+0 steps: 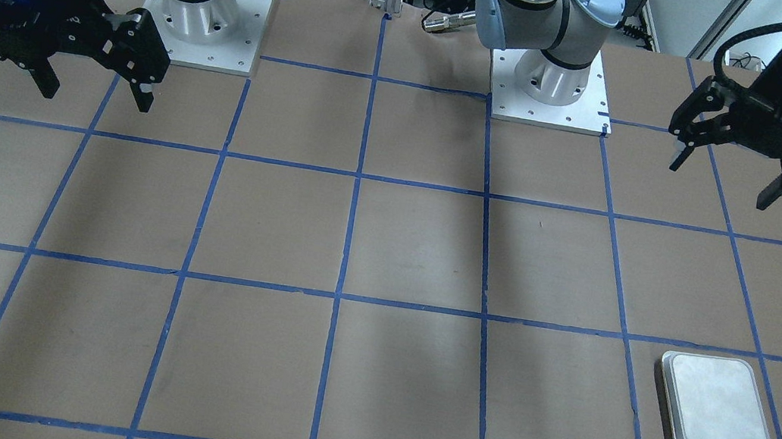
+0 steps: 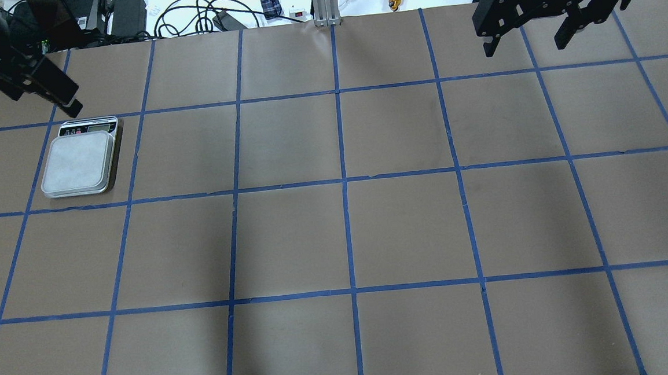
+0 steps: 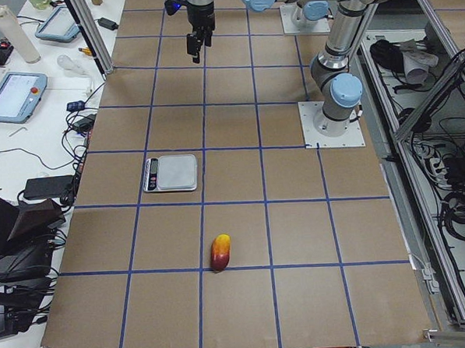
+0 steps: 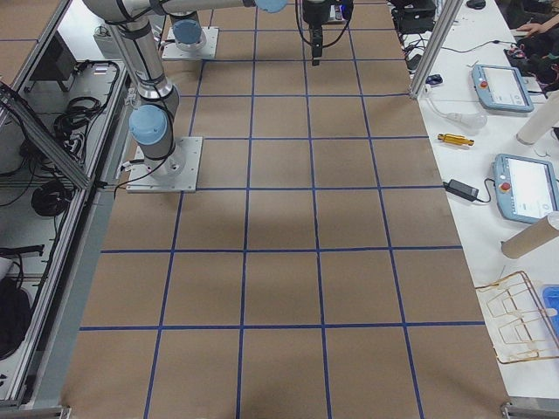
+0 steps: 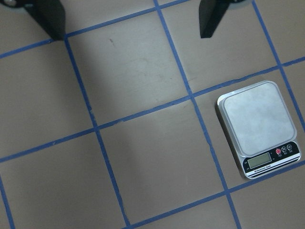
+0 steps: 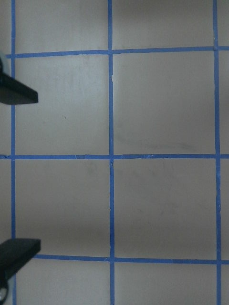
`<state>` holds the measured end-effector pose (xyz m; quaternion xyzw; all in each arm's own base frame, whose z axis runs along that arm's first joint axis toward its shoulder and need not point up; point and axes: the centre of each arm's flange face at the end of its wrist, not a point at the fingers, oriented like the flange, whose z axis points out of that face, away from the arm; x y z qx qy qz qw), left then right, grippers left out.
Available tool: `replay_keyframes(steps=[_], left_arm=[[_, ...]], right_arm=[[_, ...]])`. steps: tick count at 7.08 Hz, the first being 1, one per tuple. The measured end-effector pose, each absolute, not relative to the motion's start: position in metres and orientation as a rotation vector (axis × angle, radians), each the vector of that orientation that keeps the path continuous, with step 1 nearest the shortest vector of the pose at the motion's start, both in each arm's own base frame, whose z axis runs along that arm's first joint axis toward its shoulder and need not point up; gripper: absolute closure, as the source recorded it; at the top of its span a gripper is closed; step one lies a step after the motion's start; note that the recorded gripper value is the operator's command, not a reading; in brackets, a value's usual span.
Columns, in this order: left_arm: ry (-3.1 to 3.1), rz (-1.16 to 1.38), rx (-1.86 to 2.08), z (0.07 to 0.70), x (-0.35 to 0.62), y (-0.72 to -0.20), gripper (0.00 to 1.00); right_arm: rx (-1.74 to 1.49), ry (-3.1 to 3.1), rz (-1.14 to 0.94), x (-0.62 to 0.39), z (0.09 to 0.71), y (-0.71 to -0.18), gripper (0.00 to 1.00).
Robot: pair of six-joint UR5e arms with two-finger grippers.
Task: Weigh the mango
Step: 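Move the left gripper down toward the red-yellow mango near the robot, then close the left gripper around the mango and grasp it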
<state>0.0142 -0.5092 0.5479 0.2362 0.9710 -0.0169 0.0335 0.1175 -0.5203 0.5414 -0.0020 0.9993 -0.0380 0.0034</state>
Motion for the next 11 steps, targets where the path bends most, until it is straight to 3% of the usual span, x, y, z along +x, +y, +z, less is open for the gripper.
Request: replay_keyframes(steps=[4, 7, 11], left_arm=[[2.835, 0.077, 1.303, 0.522, 0.221, -0.472, 0.00], [2.652, 0.101, 1.672, 0.444, 0.367, -0.455, 0.00], [2.303, 0.088, 2.003, 0.351, 0.478, -0.460, 0.00]], right_arm=[[-0.007, 3.133, -0.119, 0.118, 0.541, -0.520, 0.00], [-0.007, 3.133, -0.121, 0.118, 0.542, -0.520, 0.00], [-0.008, 3.133, -0.121, 0.118, 0.542, -0.520, 0.00]])
